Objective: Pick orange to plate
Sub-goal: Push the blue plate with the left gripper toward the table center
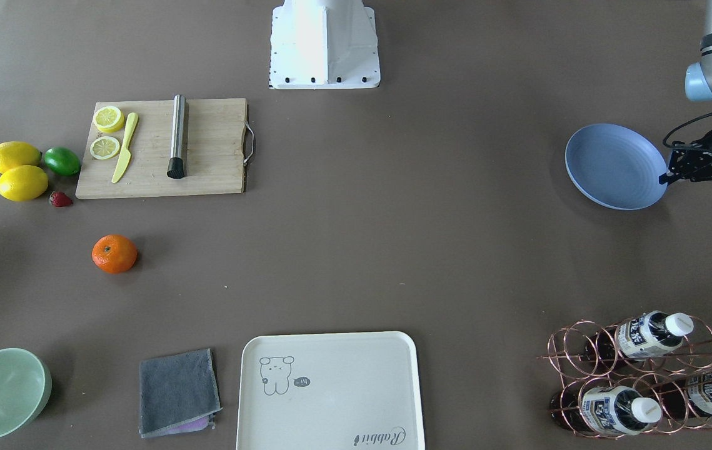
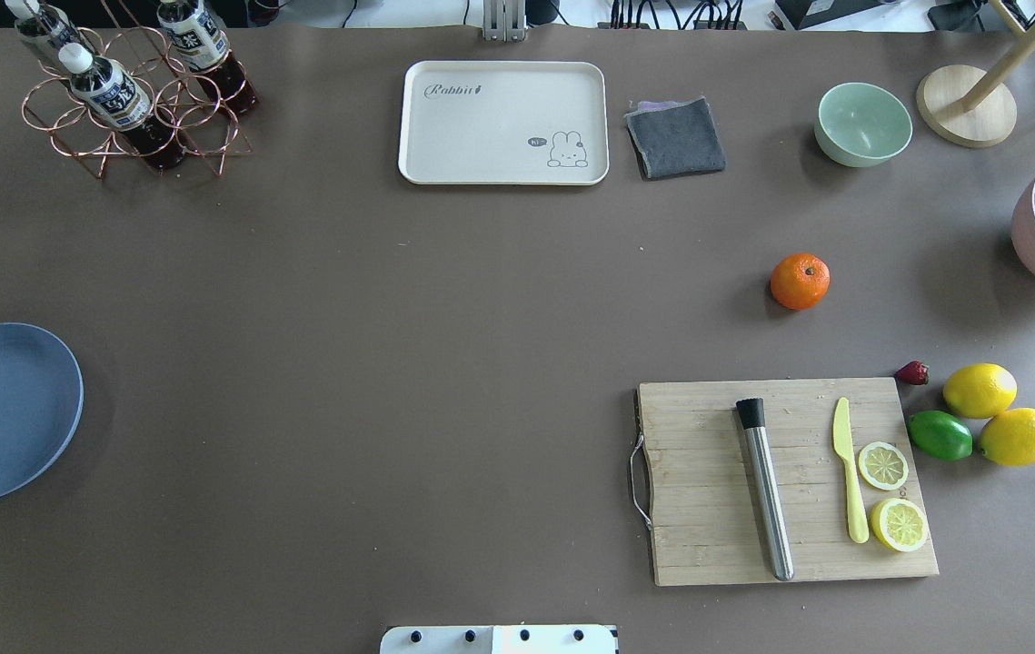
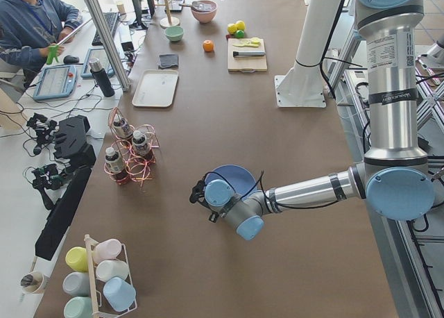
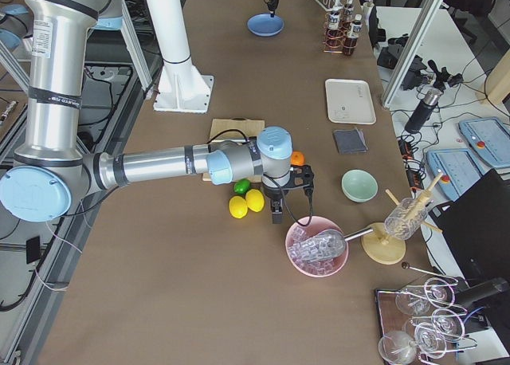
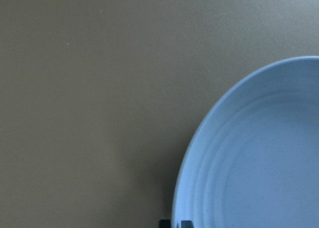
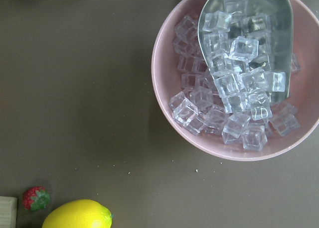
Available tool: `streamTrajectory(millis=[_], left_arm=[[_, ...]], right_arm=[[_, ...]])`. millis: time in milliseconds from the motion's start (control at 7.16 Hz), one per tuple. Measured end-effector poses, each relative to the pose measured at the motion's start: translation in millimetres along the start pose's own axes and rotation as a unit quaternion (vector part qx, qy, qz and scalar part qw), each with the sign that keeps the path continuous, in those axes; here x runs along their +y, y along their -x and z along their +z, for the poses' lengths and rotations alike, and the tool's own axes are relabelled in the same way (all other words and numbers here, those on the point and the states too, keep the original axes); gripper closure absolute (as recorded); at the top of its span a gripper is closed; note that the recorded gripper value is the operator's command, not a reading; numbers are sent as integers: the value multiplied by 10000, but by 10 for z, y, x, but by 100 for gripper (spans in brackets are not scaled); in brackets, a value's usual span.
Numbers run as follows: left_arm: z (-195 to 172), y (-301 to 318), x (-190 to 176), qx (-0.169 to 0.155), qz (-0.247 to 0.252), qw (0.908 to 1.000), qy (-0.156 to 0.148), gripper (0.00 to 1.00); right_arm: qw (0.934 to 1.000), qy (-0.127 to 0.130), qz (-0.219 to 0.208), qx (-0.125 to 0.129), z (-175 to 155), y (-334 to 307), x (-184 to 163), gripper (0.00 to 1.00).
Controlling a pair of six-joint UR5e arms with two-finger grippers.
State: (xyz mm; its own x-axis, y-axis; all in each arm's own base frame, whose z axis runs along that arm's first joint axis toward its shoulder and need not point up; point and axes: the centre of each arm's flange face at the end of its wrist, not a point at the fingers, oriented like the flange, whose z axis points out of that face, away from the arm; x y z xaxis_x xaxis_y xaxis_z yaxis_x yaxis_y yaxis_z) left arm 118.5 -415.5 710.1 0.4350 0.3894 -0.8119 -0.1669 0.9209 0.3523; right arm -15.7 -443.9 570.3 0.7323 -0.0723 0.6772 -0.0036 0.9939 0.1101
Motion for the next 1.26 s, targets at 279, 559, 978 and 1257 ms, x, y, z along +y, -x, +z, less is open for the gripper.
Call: streamTrajectory(millis=[279, 559, 978, 1257], left_arm=[[-222, -522, -373, 521, -597, 9967, -152, 100], [-378, -1220, -961, 843, -1224, 9883, -355, 100], [153, -2511, -1563, 867, -1866, 9770, -557, 100], [765, -3563, -1988, 634, -2065, 9744, -626, 100]], right_arm=[[10000, -2, 3, -1, -1, 2, -3, 0], [10000, -10, 5, -3, -5, 7, -11, 0], [10000, -8, 20, -4, -5, 9, -16, 0], [10000, -6, 24, -7, -3, 8, -16, 0]])
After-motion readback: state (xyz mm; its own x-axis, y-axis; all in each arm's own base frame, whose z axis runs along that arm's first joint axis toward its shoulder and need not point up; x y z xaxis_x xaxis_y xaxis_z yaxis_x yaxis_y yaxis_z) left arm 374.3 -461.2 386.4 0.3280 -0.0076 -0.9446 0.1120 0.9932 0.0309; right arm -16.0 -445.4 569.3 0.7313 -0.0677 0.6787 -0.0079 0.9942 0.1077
